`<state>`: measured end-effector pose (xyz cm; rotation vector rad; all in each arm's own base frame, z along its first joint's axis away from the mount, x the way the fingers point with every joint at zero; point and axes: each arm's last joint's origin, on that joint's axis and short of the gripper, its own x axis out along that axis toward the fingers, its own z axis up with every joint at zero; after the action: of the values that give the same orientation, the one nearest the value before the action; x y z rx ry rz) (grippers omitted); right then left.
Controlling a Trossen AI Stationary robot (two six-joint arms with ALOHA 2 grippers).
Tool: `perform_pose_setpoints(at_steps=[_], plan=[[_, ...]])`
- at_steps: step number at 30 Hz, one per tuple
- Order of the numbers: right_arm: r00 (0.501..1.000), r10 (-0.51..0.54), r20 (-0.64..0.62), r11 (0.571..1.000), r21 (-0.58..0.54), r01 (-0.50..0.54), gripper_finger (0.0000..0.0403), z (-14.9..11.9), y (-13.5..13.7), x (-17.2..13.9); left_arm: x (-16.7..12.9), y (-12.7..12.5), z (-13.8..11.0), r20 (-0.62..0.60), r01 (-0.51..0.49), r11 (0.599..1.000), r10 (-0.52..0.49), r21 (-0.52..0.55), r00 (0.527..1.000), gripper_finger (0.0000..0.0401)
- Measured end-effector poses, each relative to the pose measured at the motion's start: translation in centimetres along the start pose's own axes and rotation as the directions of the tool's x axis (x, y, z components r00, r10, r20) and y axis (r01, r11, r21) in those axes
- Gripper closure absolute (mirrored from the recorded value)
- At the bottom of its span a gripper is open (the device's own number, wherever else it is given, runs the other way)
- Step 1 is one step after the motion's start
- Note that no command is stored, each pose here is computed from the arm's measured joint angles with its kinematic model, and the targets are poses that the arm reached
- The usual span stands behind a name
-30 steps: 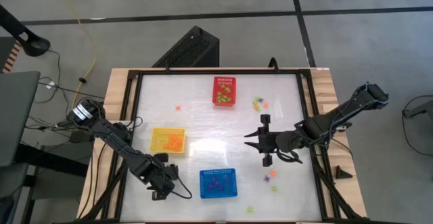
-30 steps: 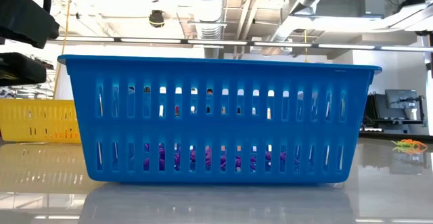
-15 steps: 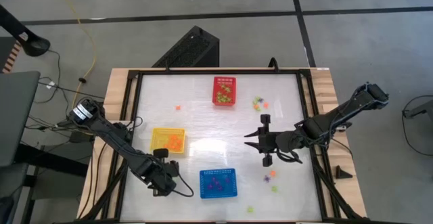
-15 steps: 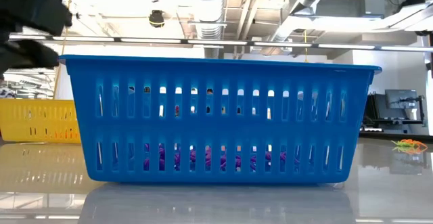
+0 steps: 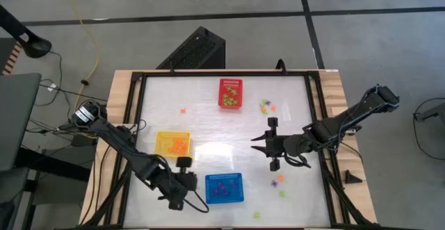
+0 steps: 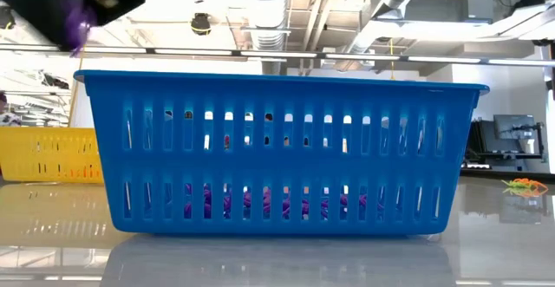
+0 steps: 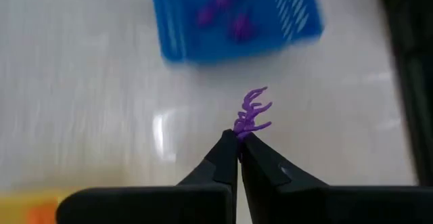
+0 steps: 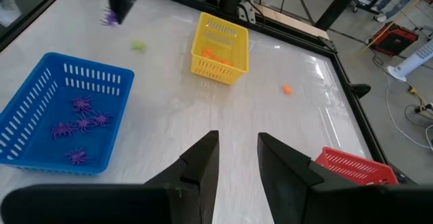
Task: Sort Halloween decoration
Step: Put the purple spider toy into the blue basket
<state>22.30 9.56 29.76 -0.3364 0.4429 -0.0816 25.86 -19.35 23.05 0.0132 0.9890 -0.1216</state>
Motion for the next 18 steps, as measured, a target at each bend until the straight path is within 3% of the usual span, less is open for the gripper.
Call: perform_pose_setpoints(at_steps=[5,9,13,18], plan=[[1.000,0.000,0.000,1.000,0.000,0.000,0.0269,0.0,0.0,0.0,0.1,0.0,2.2,0.191,0.066,0.997,-0.074,0.047,0.979,0.0401],[1.000,0.003,-0.019,1.000,-0.013,-0.004,0.0269,-0.2,0.1,0.0,0.6,0.8,3.5,0.324,0.047,0.997,-0.064,0.060,0.944,0.0401],[0.998,0.021,-0.054,0.999,-0.036,-0.023,0.0269,-0.6,0.5,-0.3,1.0,2.3,4.4,0.379,0.045,0.999,-0.043,0.005,0.924,0.0401],[0.991,0.071,-0.113,0.995,-0.055,-0.077,0.0269,-0.6,1.3,-1.6,2.6,3.0,4.5,0.382,0.124,0.992,-0.120,0.015,0.916,0.0389]])
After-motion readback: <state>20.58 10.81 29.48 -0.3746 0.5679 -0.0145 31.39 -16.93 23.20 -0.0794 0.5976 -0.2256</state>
